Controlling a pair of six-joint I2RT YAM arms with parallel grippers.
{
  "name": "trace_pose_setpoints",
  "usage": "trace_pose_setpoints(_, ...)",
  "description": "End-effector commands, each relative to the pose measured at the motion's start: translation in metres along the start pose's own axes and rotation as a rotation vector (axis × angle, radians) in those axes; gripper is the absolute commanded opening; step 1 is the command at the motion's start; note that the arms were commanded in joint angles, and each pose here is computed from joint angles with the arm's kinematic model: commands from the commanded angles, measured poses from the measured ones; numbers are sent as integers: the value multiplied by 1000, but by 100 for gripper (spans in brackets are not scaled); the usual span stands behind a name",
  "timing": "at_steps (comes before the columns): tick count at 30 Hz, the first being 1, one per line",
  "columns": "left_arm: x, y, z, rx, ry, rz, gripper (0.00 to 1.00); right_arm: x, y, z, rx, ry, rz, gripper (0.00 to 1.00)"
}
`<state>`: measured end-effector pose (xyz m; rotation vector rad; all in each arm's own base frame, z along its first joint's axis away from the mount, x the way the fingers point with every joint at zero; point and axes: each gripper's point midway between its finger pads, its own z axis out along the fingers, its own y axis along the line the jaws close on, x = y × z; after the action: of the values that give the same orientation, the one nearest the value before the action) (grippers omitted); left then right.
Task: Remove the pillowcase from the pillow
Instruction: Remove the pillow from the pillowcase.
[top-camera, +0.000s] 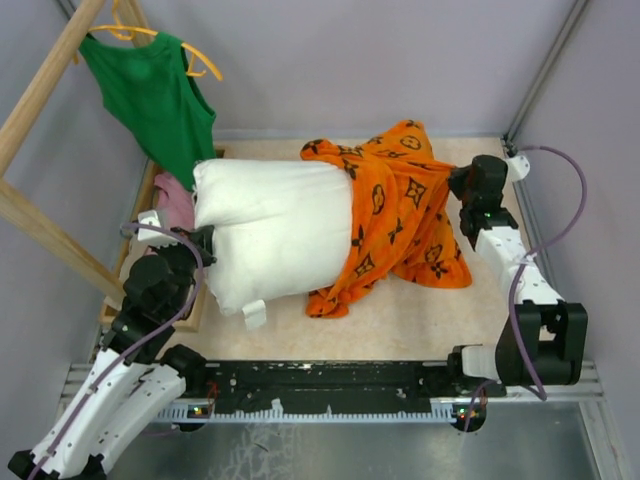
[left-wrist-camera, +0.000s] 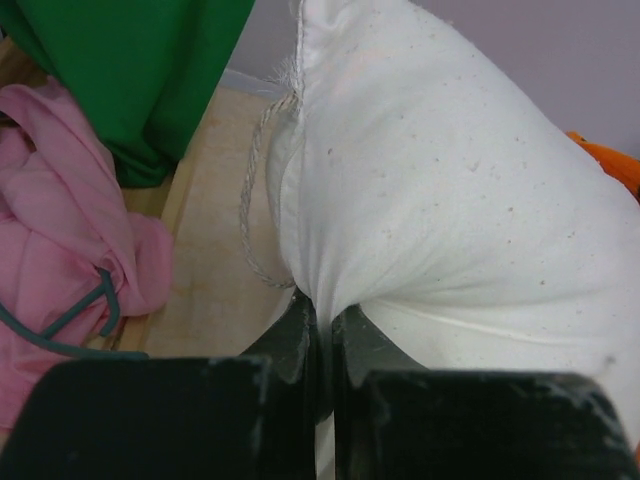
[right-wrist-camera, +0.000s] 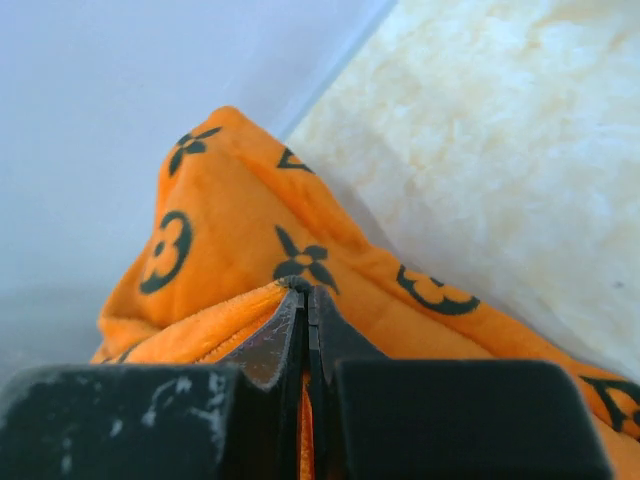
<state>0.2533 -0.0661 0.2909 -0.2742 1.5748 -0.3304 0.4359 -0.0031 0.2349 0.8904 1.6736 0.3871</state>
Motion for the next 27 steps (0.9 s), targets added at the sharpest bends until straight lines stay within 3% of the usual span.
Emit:
trace_pose_setpoints(1, -70, 38, -17, -213, -262, -116, 0, -76, -54, 0, 281, -349, 79, 0)
trace_pose_setpoints(2, -71, 38, -18, -212, -269, -123, 0, -66, -45, 4, 238, -313, 54, 0)
trace_pose_setpoints(3, -71, 39, -18, -216, -272, -123, 0, -52, -34, 8, 181, -261, 4, 7)
trace_pose_setpoints(4, -70, 39, -18, -218, -272, -122, 0, -37, -18, 10, 110, -200, -51, 23)
trace_pose_setpoints(6, -68, 40, -16, -225, -262, -111, 0, -6, 14, 7, -22, -85, -168, 73)
trace_pose_setpoints(7, -67, 40, -15, -229, -256, -106, 0, 7, 23, 1, -45, -46, -209, 92)
trace_pose_setpoints(8, -68, 40, -15, -234, -252, -104, 0, 18, 30, -5, -62, -18, -246, 98)
trace_pose_setpoints(20, -53, 40, 0, -258, -202, -51, 0, 131, 23, -121, -213, 172, -446, 99)
trace_pose_setpoints(26, -51, 38, 4, -254, -200, -43, 0, 182, 14, -127, -228, 298, -491, 99)
trace_pose_setpoints(27, -51, 37, 5, -253, -200, -41, 0, 188, 10, -124, -203, 315, -502, 95)
